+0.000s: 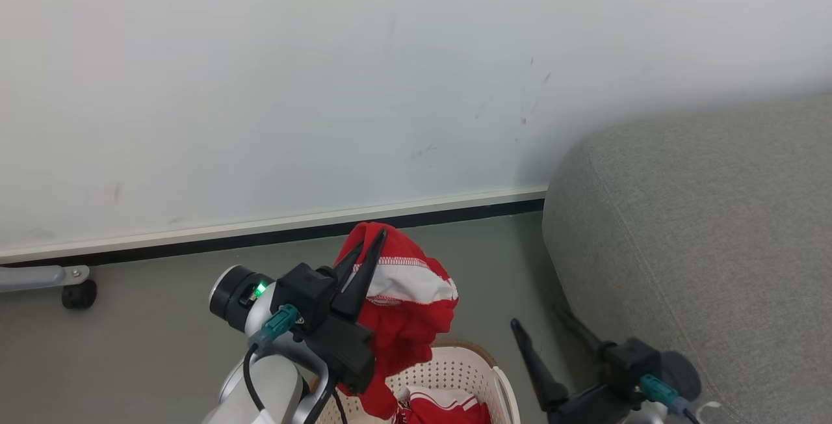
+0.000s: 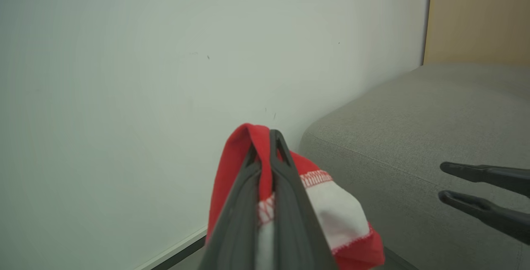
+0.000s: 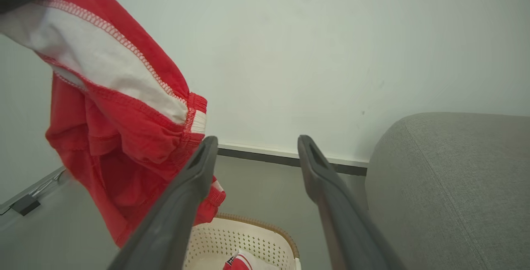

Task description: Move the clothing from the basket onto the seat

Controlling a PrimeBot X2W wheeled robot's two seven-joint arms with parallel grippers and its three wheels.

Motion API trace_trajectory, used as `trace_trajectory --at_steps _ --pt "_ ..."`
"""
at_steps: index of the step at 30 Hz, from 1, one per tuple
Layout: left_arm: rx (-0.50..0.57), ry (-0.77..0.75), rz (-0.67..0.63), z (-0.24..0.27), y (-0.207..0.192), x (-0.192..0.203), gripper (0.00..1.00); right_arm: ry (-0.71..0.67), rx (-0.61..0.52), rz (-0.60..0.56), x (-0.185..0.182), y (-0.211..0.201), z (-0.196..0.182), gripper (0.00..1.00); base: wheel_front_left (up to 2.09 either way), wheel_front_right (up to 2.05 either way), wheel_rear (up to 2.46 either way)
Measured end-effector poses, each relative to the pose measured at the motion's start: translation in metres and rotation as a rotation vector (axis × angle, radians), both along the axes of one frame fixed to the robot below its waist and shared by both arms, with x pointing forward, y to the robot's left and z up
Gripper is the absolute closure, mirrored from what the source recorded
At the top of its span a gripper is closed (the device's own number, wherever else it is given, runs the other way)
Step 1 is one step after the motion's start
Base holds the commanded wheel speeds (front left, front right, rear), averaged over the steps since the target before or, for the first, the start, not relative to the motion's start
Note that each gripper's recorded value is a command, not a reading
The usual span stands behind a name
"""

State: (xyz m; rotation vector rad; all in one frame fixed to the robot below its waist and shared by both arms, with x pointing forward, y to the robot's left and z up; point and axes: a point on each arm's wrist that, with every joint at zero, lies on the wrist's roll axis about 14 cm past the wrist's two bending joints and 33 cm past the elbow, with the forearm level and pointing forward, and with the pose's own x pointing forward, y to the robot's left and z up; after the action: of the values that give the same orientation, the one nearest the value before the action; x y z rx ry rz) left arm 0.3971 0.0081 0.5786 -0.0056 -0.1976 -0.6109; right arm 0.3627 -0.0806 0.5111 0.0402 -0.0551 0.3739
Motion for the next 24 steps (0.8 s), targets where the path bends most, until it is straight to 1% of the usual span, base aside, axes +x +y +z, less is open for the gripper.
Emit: trace_trajectory --at_steps 7,13,20,24 --pt "0.000 -0.002 -0.012 0.005 -0.004 -0.001 1.00 -0.009 -0.065 0.117 0.001 0.031 0.001 0.00 0.00 0.00 0.00" --pt "0.009 0.008 -0.029 0.004 -0.010 -0.005 1.00 -0.007 -0.161 0.224 0.003 0.058 -0.007 0.00 0.00 0.00 0.00" --pt "0.014 0.016 -0.025 0.004 -0.008 -0.005 1.00 -0.006 -0.224 0.355 -0.006 0.092 -0.015 0.00 0.00 0.00 0.00" --pt "0.011 0.012 -0.029 0.007 -0.009 -0.006 1.00 0.008 -0.229 0.371 -0.003 0.096 -0.017 0.00 0.00 0.00 0.00"
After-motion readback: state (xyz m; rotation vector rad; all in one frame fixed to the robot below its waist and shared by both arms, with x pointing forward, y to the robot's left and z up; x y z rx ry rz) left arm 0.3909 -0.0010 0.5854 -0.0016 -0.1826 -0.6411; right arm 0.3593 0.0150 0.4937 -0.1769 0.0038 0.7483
